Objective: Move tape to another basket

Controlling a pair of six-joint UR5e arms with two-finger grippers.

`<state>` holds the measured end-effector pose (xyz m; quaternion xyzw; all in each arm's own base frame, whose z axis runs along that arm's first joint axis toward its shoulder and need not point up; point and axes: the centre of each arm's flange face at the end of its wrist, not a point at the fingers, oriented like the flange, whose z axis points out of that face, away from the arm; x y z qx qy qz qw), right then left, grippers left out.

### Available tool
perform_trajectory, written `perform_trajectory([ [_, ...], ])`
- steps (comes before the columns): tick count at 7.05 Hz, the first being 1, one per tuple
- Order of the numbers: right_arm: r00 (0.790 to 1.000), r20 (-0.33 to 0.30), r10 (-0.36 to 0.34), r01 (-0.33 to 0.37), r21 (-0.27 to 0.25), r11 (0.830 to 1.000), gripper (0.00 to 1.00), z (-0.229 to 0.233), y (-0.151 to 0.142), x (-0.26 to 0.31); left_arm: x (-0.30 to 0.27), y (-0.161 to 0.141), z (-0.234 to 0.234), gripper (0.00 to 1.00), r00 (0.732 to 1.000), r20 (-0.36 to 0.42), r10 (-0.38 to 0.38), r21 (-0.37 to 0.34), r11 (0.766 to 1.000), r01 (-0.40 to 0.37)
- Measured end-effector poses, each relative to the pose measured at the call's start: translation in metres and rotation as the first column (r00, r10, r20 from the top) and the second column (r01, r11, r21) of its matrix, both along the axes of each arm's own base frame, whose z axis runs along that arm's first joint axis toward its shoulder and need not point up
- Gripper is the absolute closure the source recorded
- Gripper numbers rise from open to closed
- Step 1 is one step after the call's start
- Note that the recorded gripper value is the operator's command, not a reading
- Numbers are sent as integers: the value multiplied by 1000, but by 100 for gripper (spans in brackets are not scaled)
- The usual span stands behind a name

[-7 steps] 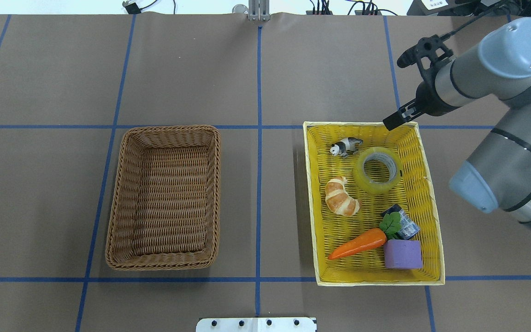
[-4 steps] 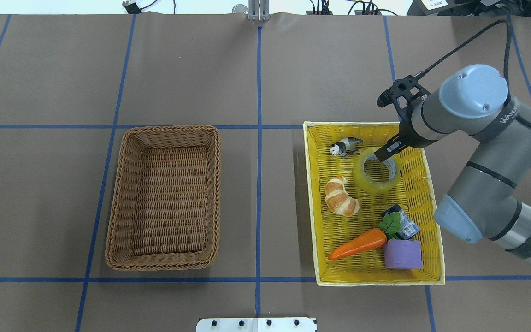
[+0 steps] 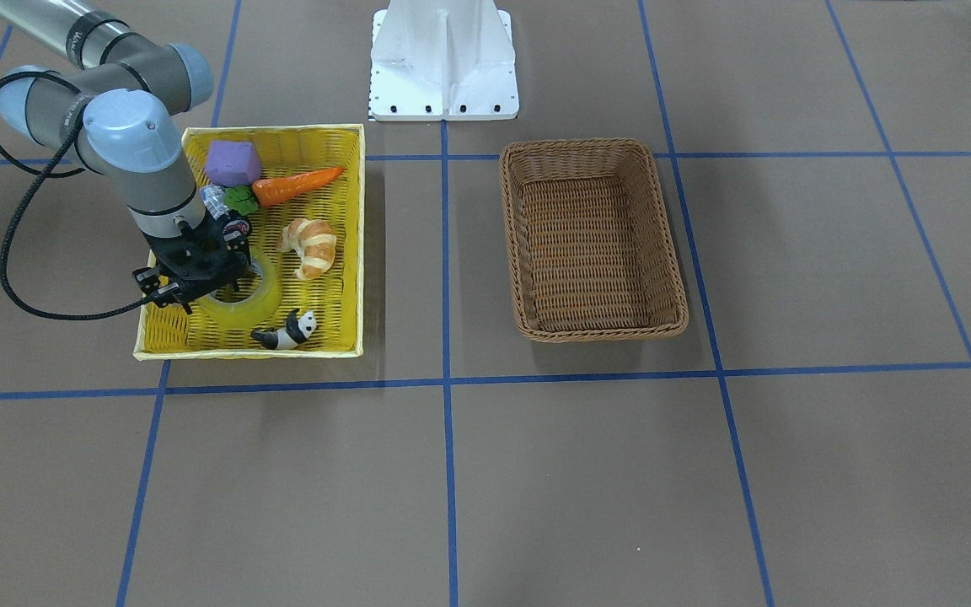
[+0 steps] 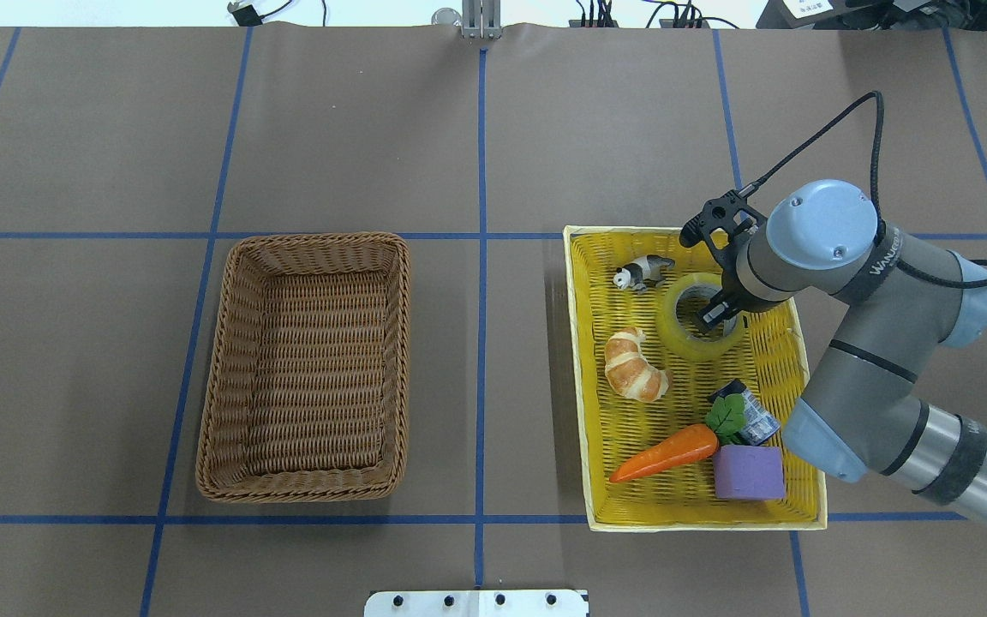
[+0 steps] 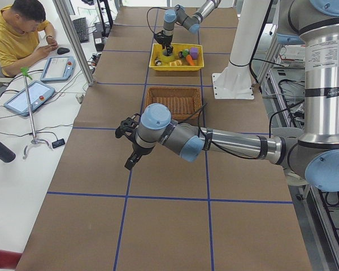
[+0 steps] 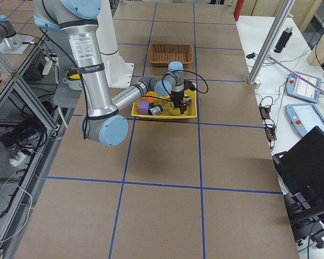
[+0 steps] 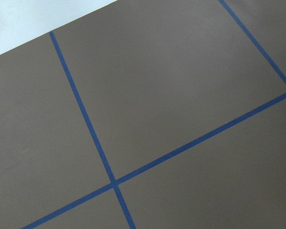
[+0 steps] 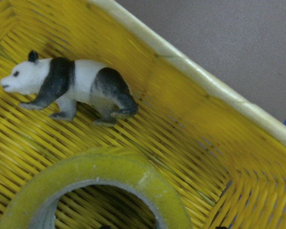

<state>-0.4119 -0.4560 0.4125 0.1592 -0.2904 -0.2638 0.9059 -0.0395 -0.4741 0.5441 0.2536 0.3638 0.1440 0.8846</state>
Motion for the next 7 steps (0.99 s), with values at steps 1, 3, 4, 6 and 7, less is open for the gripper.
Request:
perform_trajectory([
  [1,1000,-3,-5,5,1,1000,100,1,0,-2,0,0,0,1,1000,1,0,0,1000,0],
  [3,1000,-15,10,-10,7,1000,100,2,-13,14,1,0,1,1,1000,0,1,-2,1000,-1],
  [4,1000,-14,27,-27,28,999,100,-2,-30,38,0,0,2,1,1000,0,1,-3,1000,-1],
  [6,995,12,102,-102,71,992,100,-22,-59,88,1,0,-1,1,1000,-5,2,3,1000,-2],
  [7,988,39,152,-155,93,984,100,-38,-74,114,1,-2,-8,1,1000,-13,-6,13,1000,6],
])
